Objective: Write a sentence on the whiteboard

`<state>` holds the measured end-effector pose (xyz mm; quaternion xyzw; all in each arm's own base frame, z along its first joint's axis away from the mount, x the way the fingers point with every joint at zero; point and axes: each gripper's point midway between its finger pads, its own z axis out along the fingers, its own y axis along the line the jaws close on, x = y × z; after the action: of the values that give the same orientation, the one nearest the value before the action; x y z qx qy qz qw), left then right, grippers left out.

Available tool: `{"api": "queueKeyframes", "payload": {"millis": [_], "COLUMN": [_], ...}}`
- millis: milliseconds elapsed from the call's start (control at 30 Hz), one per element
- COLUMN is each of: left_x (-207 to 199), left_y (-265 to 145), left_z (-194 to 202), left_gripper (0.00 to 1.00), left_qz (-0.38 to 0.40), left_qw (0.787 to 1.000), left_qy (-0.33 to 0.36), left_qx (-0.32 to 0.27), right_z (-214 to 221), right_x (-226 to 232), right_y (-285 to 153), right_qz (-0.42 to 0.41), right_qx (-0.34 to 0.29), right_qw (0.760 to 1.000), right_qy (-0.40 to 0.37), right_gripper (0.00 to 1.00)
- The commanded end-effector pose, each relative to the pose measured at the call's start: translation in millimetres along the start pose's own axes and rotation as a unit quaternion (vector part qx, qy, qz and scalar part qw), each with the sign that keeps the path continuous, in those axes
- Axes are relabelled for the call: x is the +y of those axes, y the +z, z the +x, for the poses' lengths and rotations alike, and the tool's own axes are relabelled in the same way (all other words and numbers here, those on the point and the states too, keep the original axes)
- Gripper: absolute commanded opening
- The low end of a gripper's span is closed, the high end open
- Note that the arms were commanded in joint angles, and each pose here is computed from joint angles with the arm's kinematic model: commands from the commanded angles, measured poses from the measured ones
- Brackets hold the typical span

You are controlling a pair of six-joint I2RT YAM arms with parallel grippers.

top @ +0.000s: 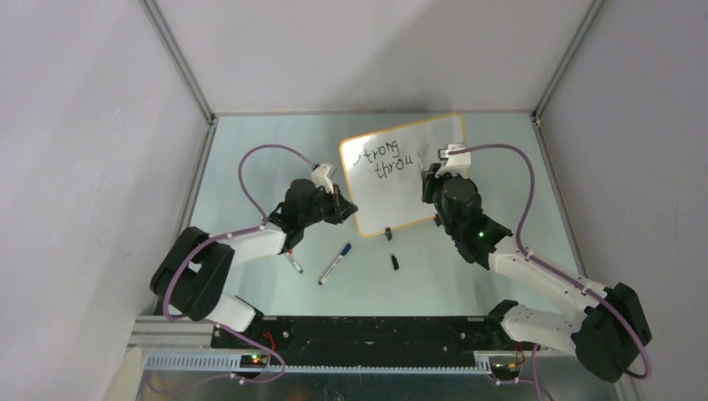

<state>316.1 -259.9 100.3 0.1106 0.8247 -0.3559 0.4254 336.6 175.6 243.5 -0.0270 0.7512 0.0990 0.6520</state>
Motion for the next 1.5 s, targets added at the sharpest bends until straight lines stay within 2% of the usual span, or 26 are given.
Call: {"api": "queueKeyframes", "payload": {"millis": [0,1133,1467], "left_x": [1,3,2], "left_y": [-2,-4,-4], "left_z": [-15,-16,-14], "left_gripper": [0.00,0.00,0.00], "left_qz": [-0.013,-0.019,-0.017], "left_qw": [0.999,0.999,0.999], "left_qy": [0.031,0.033,0.030], "left_qx": [-0.027,-0.032,-0.032], "right_z": [-6,-14,-21], "right_x": [1,-1,5], "right_y": [4,-2,-6], "right_qz": [0.010,0.019,-0.016], "right_qx": [-0.019,-0.042,-0.030], "right_qw": [1.000,0.999,0.999], "right_qy": [0.006,0.004,0.022], "right_gripper": [0.00,0.00,0.00]}}
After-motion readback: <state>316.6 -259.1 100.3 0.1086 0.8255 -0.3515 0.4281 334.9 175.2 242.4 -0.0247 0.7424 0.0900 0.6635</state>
